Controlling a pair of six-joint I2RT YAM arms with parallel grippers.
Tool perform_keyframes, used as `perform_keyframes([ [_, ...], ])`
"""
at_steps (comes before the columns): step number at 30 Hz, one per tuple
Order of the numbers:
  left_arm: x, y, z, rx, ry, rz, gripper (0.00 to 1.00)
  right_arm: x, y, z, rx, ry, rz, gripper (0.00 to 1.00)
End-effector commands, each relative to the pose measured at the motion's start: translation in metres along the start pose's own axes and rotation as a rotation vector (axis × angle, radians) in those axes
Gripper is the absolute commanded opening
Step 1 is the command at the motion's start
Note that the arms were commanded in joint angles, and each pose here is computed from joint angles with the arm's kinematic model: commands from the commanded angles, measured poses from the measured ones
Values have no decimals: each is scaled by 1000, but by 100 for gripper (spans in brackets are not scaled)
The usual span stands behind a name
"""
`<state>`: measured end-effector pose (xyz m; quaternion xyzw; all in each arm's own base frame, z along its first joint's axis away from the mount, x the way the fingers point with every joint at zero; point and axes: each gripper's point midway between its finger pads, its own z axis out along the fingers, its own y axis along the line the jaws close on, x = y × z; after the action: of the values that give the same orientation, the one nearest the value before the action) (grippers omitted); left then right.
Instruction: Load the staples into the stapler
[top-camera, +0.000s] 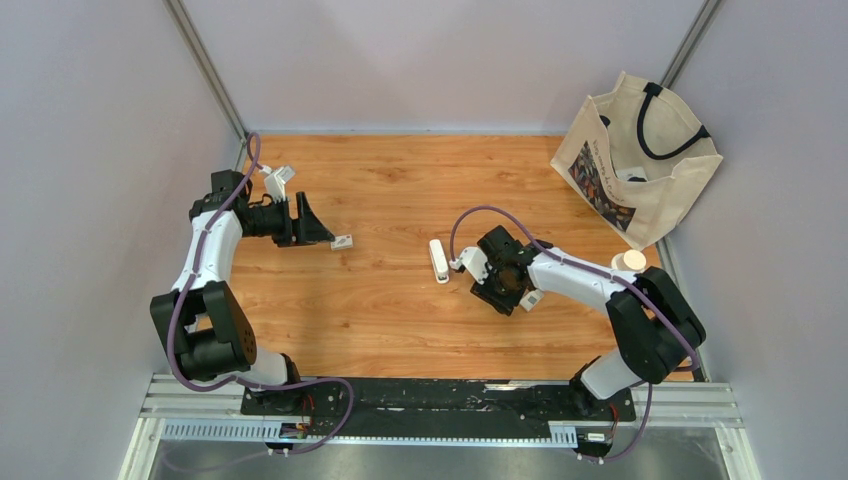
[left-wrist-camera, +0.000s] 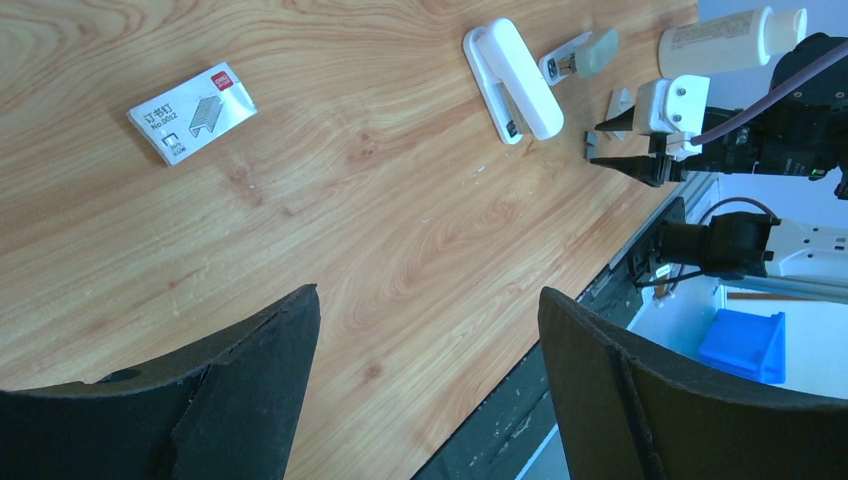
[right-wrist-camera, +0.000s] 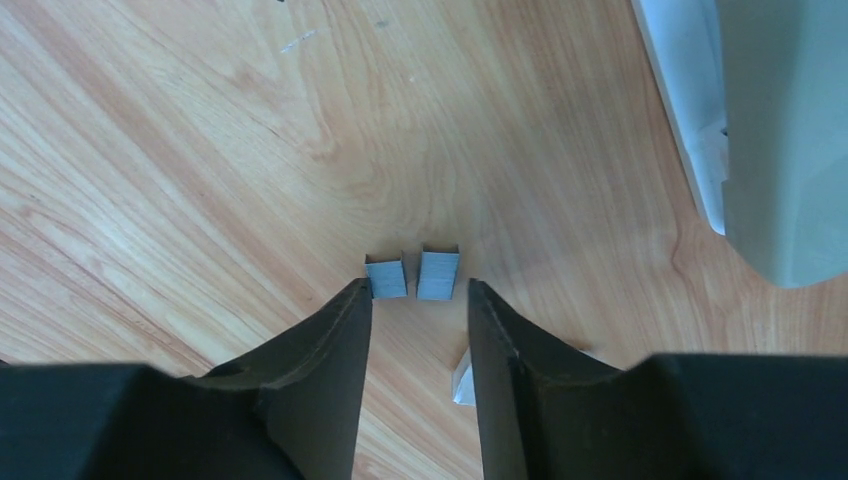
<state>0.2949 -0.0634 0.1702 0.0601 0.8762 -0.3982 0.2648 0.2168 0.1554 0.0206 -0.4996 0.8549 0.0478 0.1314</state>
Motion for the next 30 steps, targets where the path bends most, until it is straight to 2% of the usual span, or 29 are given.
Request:
perform_keyframes([
  [1,-5,-8,-6,17,-37,20,88,-5,-5,0,29,-16,-5,46],
  [5,-6,-9,-6,18,-39,23,88,-4,-6,-3,41,-19,-8,51],
  [13,-6,-9,-6,23,-38,21,88,6,-22,-12,98,-34,22,54],
  [23,-6,-9,-6,27,-40,18,88,39,-70,-18,364,58,56,56],
  [30,-6,-11,-6,34,-40,20,88,55,-115,-38,536,68,175,57],
])
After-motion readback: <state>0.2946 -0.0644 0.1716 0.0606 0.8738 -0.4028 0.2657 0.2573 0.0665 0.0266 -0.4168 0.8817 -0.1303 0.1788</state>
